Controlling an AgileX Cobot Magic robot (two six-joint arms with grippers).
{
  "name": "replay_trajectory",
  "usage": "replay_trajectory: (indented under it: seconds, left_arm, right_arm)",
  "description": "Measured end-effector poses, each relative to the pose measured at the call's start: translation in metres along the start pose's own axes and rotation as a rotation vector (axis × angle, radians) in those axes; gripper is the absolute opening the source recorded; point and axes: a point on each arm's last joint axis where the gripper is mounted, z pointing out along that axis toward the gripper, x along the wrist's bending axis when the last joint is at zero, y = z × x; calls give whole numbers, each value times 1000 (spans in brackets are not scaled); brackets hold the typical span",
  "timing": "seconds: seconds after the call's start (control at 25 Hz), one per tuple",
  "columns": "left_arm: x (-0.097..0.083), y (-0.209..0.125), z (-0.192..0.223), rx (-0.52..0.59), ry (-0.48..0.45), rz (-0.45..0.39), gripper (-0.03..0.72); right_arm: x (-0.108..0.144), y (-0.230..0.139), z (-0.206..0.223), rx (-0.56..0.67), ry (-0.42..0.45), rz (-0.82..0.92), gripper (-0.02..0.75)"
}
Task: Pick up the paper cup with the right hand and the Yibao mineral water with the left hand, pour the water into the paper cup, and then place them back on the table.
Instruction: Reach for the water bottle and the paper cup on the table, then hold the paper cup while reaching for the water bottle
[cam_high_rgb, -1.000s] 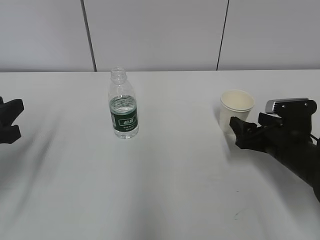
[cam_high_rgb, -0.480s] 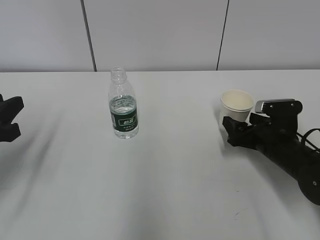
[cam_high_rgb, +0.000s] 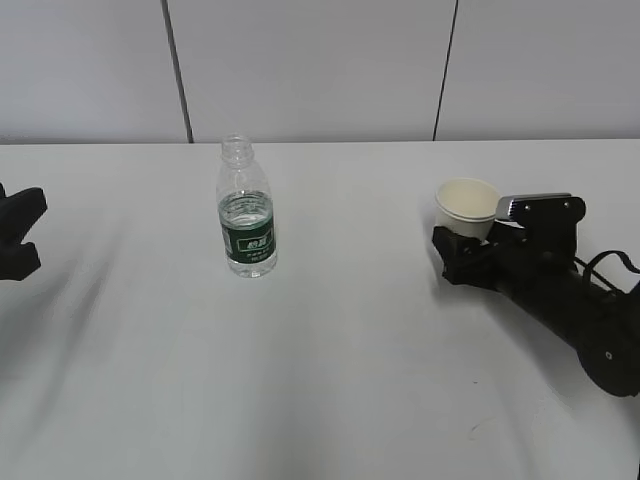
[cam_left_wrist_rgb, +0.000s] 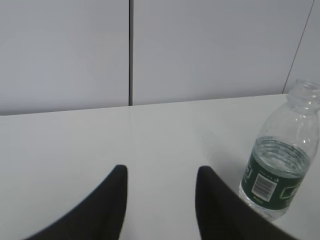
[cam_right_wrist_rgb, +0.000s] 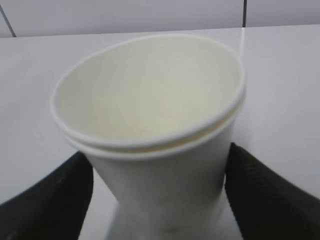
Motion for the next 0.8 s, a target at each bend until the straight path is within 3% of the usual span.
replay_trajectory:
  seconds: [0.8]
  left_arm:
    - [-3,-1,0,7,-29,21,291]
  right_arm:
    - [0,5,11,-31,18,-5,640]
